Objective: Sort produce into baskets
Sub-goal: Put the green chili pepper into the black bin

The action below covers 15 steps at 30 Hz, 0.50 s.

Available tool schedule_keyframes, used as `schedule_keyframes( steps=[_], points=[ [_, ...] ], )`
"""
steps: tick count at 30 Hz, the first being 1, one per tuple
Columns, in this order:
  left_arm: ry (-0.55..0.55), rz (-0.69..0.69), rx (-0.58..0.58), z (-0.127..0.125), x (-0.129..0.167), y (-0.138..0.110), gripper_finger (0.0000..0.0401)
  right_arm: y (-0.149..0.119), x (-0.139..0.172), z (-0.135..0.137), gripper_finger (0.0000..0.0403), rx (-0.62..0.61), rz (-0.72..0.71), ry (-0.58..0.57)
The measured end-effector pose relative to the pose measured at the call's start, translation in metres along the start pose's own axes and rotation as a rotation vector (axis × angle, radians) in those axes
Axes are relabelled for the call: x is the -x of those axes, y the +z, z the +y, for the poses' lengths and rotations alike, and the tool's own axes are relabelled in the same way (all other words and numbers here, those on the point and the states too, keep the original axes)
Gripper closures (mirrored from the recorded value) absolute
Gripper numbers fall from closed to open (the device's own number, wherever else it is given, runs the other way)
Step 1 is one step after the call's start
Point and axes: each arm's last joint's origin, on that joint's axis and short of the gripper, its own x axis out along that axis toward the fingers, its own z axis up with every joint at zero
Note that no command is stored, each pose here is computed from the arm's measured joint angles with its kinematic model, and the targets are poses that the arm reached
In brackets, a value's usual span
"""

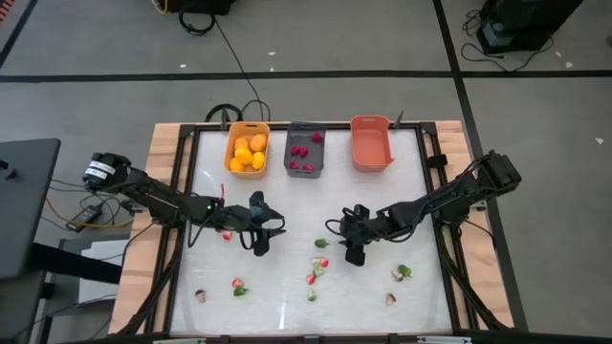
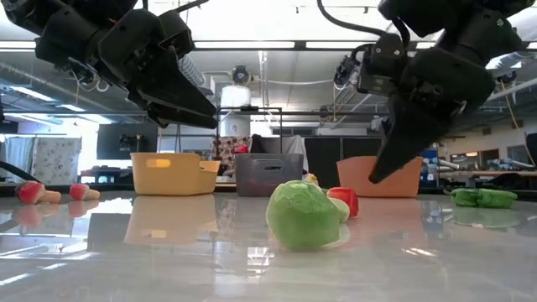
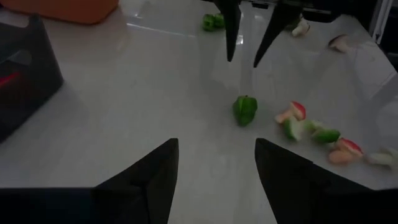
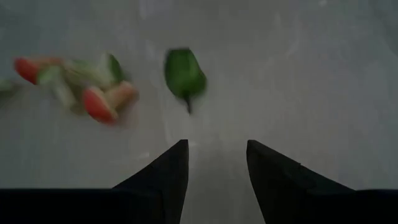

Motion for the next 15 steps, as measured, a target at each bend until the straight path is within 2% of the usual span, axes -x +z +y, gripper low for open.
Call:
schedule_keyframes(
  steps=[7,15],
  points=[
    [0.001,0.002,0.02,0.0,0.0,0.0,0.0183,-0.009,0.014,-0.008,0.0229,-0.034,0.077,-0.105],
    [0.002,0.005,0.018,0.0,0.0,0.0,0.0183,-0.019,0.046,-0.017,0.0229,-0.082,0.159,-0.193]
  ],
)
